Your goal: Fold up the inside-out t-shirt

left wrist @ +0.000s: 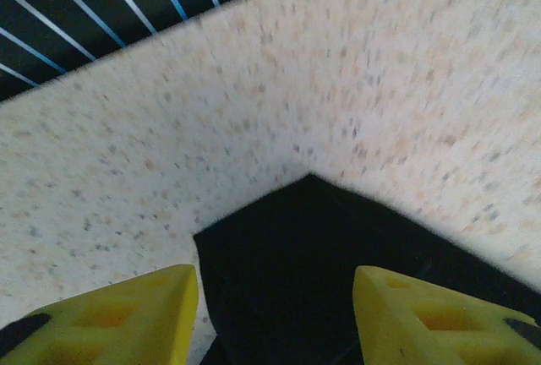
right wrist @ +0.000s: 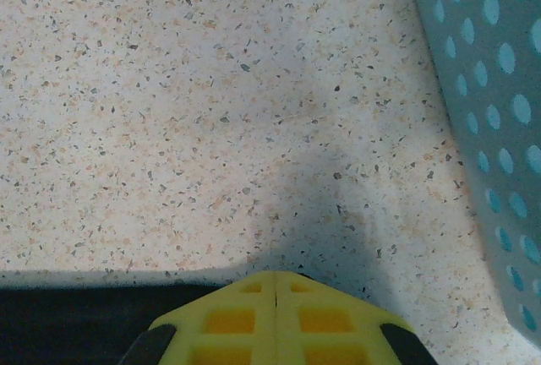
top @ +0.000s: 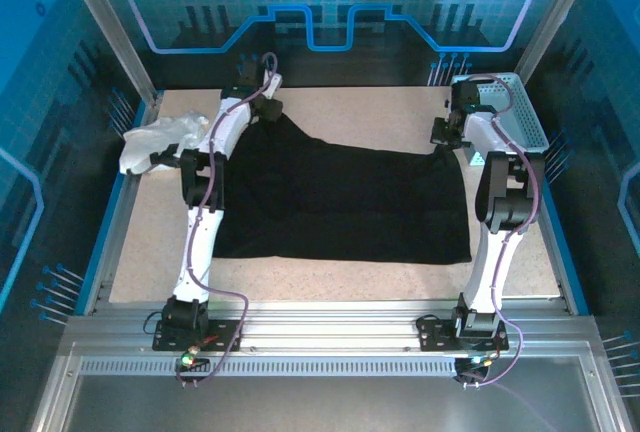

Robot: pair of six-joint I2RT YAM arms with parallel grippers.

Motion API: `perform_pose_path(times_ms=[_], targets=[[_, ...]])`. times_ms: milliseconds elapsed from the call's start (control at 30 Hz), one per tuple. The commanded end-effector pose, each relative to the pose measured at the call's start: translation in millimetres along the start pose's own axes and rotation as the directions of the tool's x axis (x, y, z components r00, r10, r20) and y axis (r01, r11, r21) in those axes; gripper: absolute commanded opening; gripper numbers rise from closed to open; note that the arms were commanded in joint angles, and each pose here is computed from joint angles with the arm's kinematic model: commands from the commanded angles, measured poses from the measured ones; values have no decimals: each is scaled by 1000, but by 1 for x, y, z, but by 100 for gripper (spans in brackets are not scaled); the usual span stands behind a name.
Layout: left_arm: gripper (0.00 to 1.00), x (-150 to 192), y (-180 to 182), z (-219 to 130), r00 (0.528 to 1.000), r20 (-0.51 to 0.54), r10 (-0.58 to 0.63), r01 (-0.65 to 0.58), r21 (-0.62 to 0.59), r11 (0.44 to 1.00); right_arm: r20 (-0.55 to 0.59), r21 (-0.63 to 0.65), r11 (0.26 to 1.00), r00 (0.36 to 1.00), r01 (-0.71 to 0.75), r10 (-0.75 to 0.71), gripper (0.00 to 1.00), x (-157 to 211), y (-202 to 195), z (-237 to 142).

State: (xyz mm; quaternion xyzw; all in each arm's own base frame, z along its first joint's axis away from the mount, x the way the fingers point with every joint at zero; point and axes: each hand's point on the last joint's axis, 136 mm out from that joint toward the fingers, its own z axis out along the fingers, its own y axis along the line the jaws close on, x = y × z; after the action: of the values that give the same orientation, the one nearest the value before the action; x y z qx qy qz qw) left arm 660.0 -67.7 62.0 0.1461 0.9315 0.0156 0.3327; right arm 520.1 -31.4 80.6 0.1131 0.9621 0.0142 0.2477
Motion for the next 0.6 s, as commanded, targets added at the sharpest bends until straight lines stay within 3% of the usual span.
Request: perform_pose_path(times_ms=[0, 133, 267, 567], targets=[[57, 11, -1, 4, 998, -38, 43, -42, 32, 999, 25, -4, 1000, 1000, -4, 4, 0, -10, -5, -10], [61, 23, 0, 14, 996, -70, 60, -58, 23, 998, 20, -9, 1000, 1000, -5, 5, 0, -9, -4, -7], [59, 29, 3, 24, 994, -81, 70, -70, 2, 998, 19, -9, 1000, 1000, -4, 4, 0, -8, -3, -7], [29, 25, 12, 30, 996, -57, 73, -75, -23, 997, 14, -1, 1000, 1000, 0, 0, 0, -5, -4, -5]])
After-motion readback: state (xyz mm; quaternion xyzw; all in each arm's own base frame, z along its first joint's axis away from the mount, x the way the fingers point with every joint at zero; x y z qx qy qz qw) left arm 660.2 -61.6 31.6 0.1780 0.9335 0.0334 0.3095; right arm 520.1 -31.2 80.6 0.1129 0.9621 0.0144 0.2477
